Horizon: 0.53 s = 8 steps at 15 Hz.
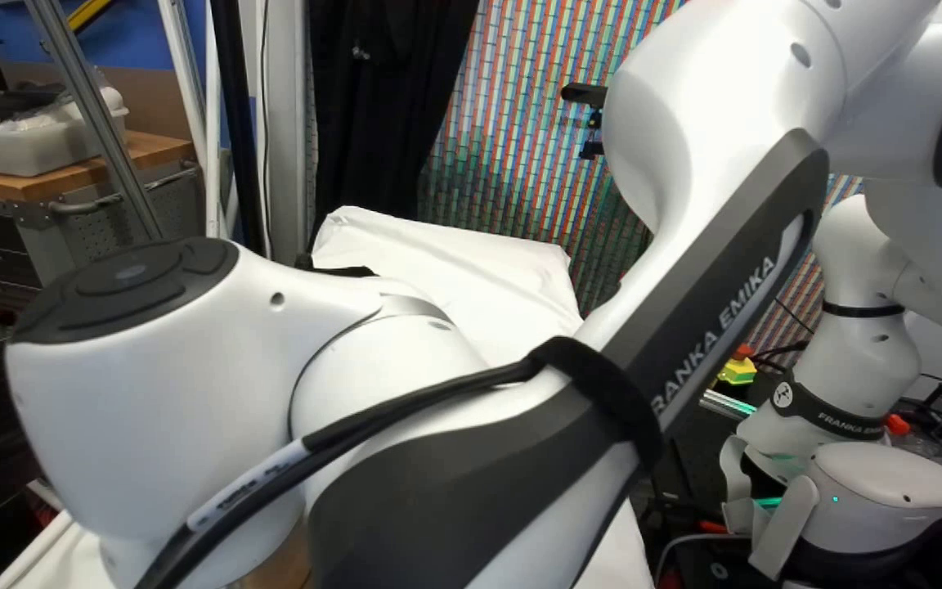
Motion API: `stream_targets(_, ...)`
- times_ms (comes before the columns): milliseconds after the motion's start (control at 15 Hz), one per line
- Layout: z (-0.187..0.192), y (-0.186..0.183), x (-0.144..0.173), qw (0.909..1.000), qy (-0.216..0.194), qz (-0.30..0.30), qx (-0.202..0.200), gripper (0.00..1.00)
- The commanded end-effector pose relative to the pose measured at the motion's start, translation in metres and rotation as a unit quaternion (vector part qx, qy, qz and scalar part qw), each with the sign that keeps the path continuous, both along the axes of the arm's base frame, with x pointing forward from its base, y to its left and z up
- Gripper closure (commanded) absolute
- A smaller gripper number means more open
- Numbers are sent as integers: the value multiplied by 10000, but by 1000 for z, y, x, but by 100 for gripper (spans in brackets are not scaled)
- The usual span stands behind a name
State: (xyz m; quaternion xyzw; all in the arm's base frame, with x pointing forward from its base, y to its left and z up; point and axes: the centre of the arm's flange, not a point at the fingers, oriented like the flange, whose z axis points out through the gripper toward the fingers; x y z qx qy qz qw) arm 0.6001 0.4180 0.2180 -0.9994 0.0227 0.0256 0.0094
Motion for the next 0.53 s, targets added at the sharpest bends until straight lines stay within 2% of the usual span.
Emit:
stream_targets(0,-6,5,9,9999,74,-112,-9,0)
stream_targets(467,-6,6,9,9999,70,-141,-21,0)
